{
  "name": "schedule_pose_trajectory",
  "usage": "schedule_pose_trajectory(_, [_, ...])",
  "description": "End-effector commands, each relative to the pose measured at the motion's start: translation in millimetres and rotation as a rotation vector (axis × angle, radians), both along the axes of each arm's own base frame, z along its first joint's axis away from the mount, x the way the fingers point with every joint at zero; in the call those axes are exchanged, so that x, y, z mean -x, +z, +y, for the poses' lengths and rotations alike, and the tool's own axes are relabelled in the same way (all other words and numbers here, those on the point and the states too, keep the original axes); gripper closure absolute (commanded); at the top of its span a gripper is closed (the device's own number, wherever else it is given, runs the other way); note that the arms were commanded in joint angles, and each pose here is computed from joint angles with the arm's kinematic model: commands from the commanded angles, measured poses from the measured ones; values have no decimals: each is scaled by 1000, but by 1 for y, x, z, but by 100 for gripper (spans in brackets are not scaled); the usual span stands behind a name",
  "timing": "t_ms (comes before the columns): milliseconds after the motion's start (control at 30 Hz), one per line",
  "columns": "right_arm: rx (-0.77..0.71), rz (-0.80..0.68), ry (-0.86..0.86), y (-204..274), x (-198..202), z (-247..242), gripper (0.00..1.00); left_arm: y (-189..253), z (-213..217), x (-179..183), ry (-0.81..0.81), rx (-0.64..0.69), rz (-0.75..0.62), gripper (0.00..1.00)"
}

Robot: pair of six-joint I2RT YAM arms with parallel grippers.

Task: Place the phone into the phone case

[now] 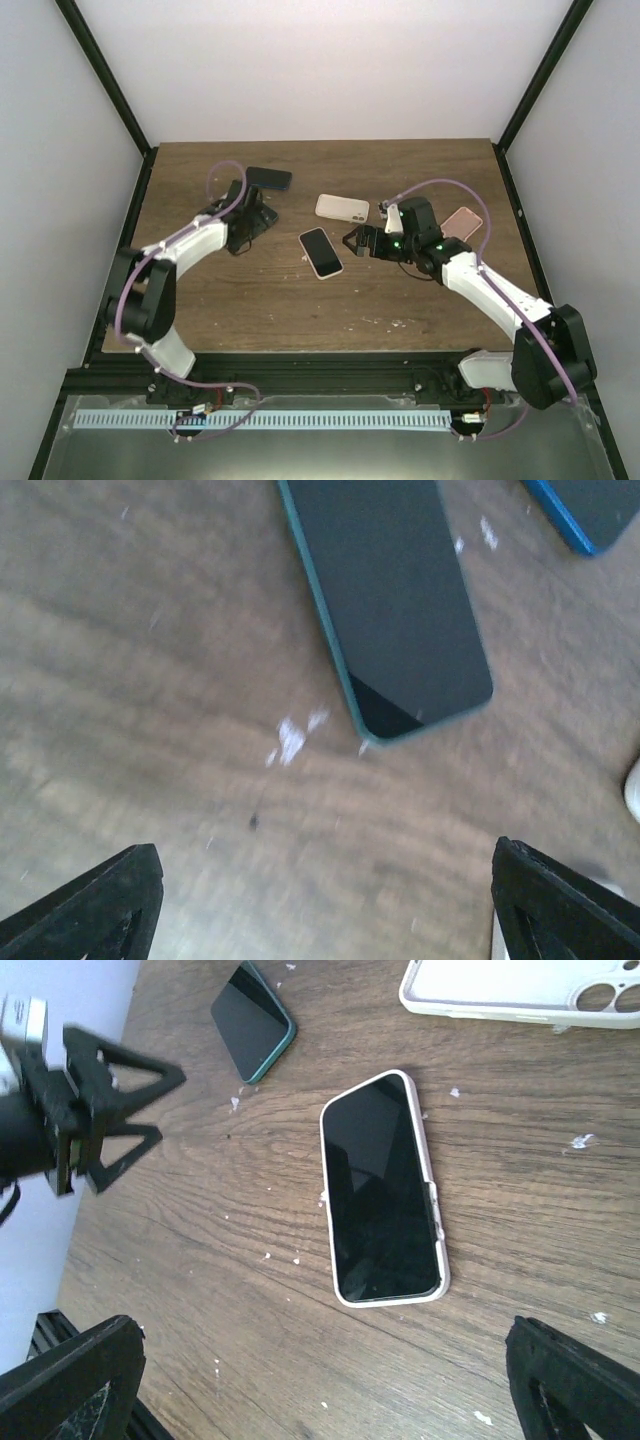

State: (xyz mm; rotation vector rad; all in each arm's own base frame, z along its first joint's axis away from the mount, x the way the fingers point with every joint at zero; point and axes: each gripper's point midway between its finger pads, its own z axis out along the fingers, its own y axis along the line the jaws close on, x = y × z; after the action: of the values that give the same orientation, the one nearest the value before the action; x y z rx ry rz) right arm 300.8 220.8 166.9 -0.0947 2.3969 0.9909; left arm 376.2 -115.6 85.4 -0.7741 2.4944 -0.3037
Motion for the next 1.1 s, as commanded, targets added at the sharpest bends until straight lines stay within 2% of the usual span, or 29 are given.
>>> schedule_pose_trajectory(0, [65,-6,-4,-9,2,-10,0,-1,13,-38,101,-90,27,10])
schedule_pose_trajectory(267, [52,7,24,-15,4,-5,0,-18,20,-86,124,-217,102,10])
schedule_pose_trajectory(467, [47,-21,37,-11,1,-3,0,-39,9,-107,92,-174,143,5])
schedule_pose_trajectory(633, [86,-10,37,-17,-1,-5,0,-51,9,-115,109,-157,173,4])
schedule_pose_trajectory(1067, [67,-12,27,-16,-3,-4,0,-72,7,-124,79,-154,192,3])
